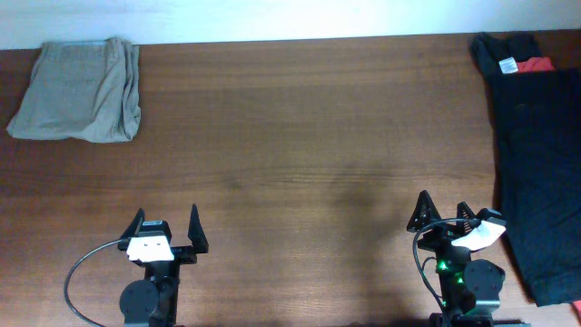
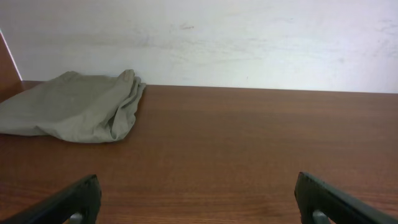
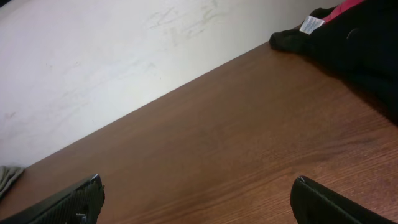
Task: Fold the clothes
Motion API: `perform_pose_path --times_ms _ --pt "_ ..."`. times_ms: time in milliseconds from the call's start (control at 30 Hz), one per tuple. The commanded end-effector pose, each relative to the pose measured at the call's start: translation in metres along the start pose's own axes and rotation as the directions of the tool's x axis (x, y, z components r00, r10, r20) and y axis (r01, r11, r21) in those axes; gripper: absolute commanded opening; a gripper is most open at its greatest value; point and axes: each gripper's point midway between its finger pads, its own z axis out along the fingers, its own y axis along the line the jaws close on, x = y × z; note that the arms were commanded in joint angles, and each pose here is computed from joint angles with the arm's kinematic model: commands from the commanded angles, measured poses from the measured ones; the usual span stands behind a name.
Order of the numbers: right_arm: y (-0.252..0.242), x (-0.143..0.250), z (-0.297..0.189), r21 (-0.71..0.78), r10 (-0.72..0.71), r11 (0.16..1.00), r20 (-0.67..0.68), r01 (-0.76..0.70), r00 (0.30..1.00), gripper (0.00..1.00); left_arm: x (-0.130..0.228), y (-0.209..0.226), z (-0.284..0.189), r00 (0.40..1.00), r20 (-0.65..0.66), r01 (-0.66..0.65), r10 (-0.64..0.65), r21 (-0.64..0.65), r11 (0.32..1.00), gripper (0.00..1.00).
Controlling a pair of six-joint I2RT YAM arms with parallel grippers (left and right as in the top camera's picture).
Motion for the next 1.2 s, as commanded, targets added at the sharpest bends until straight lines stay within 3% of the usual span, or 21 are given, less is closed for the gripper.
perform_pose_path --times_ms 0,1167 --pt "-0.0018 0.0037 0.0003 0.008 -0.008 1.0 -0.01 0.008 1.0 0.99 0.0012 0.0021 0.0 1.0 0.0 -0.022 0.022 -0.011 1.0 0.99" --pt "-0.0001 0.0016 0.0004 0.0 0.021 1.0 -0.002 -0.021 1.0 0.99 0.0012 0.0021 0.0 1.0 0.0 -0.022 0.022 -0.011 1.0 0.99"
